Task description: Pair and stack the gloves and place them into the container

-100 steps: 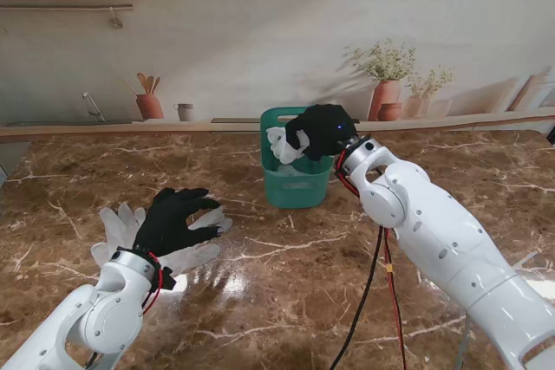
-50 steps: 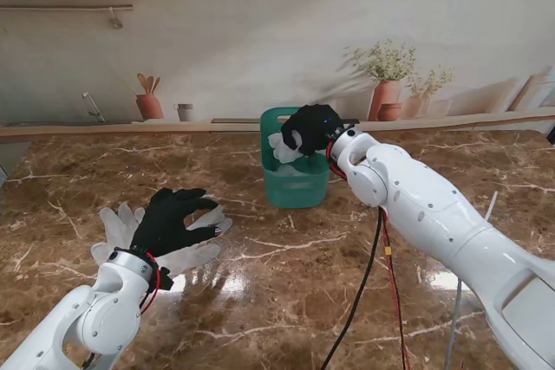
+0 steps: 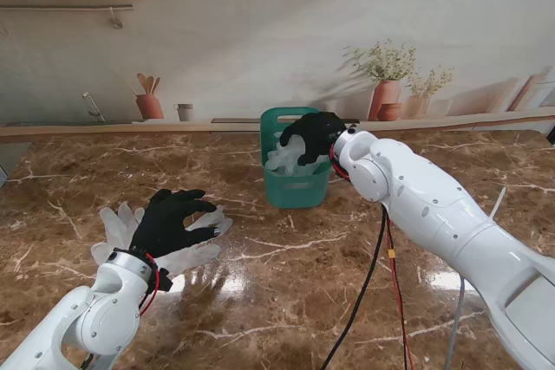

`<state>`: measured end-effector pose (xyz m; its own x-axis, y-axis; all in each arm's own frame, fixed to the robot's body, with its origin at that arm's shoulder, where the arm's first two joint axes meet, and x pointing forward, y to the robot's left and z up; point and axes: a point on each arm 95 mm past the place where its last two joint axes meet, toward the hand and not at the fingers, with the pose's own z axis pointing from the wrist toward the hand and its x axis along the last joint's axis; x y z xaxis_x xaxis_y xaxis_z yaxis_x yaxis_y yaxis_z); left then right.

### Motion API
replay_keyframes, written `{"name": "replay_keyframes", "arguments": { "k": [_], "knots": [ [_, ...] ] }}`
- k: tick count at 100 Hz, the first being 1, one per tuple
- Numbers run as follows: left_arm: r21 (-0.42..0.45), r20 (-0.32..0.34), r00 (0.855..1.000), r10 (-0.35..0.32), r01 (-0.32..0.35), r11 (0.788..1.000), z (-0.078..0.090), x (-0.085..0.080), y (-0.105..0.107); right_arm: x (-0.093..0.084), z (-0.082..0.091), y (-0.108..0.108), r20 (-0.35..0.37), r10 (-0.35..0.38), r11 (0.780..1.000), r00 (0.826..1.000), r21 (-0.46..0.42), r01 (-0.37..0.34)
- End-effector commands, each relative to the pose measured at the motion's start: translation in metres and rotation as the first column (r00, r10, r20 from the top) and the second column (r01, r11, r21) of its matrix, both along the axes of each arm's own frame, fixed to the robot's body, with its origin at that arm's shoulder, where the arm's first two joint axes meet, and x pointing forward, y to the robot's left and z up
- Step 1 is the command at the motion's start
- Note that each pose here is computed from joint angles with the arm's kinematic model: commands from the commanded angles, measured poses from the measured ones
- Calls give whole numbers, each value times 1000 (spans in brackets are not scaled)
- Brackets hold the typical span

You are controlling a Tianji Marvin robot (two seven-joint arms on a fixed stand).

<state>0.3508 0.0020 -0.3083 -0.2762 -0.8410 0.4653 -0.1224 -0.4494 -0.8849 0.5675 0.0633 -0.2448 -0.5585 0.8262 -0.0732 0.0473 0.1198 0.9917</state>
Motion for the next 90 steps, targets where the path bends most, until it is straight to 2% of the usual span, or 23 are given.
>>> {"name": "replay_keyframes", "arguments": {
  "k": [1,35,46,59,74,90],
  "knots": [
    [4,-8,1000,-2,2,1000,-1,-1,0,-2,2,-6,-19,-11,1000,1000,-18,11],
    [3,-6,1000,-4,4,1000,-1,0,0,-9,9,-14,-88,-20,999,996,-44,16],
    [2,-8,1000,-6,6,1000,-1,0,-1,-11,10,-16,-71,-26,999,997,-34,24],
    [4,-9,1000,-9,9,1000,0,1,-1,-14,12,-19,-7,-22,1000,1000,-9,22],
    [6,-10,1000,-9,9,1000,1,2,0,-30,15,-28,-2,-43,999,999,22,43],
    [5,-10,1000,-11,11,1000,0,4,-1,-57,10,-42,23,-65,993,998,100,63]
  ]
}}
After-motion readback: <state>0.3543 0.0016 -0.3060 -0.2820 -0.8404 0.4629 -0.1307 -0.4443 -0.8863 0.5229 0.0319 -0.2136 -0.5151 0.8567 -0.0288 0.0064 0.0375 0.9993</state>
